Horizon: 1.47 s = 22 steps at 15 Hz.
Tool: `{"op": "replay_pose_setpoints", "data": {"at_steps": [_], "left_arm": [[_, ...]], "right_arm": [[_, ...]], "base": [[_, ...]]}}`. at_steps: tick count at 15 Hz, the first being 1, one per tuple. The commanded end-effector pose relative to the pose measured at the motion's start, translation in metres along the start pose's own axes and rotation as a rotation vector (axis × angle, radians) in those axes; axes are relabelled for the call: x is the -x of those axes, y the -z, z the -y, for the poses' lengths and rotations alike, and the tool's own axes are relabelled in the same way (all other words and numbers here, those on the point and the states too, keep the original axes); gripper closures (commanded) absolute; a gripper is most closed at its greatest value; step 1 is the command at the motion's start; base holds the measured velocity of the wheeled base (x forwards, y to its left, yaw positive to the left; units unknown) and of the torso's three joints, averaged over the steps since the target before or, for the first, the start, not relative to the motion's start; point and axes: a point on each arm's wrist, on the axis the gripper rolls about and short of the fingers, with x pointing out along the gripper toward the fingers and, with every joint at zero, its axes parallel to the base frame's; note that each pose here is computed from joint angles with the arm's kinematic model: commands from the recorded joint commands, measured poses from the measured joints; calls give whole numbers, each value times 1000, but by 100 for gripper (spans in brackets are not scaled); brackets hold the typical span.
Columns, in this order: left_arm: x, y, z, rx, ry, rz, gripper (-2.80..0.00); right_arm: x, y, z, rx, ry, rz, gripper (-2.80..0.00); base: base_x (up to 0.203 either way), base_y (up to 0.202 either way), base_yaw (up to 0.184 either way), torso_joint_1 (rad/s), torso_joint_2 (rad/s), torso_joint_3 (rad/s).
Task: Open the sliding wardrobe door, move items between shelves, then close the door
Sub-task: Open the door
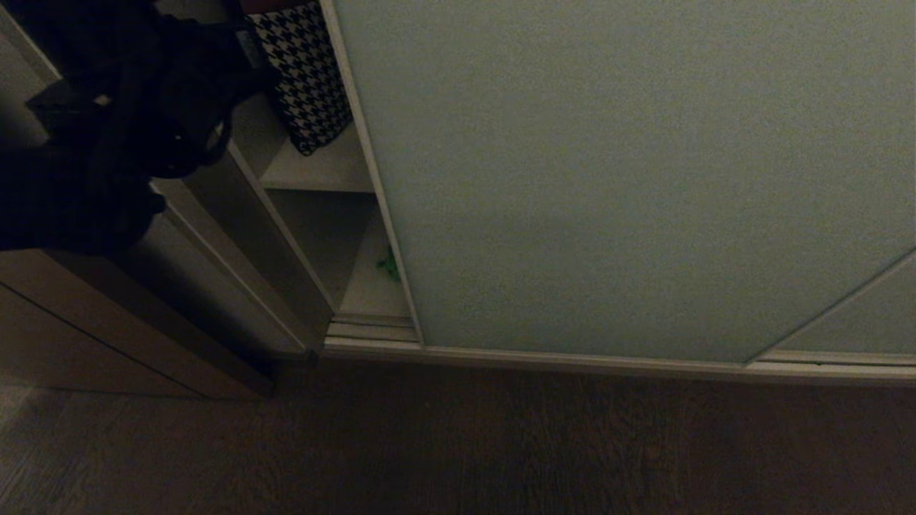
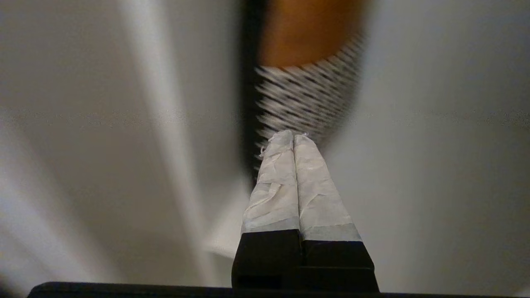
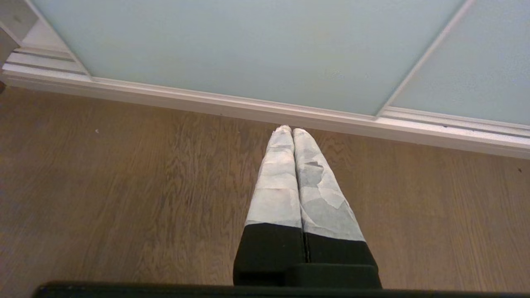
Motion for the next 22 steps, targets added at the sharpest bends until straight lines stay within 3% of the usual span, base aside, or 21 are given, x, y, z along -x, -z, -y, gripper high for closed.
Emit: {"op": "replay_pose_setpoints", "data": {"at_steps": [1,8,13,22], "left_arm": [[-15,37,33,6,50,-42,0],[-7,64,95,55,174,-73,0],[-8,70,129,102,218,-40,0],[17,102,192,135,334,-71,0]], "right_arm": [[0,0,0,0,-1,1,0],[0,0,0,1,-1,-1,0],[0,0,0,1,-1,-1,0],[0,0,0,0,-1,1,0]], "base": [[0,0,0,0,0,0],[0,0,0,0,0,0],[0,0,0,0,0,0],[0,0,0,0,0,0]]}}
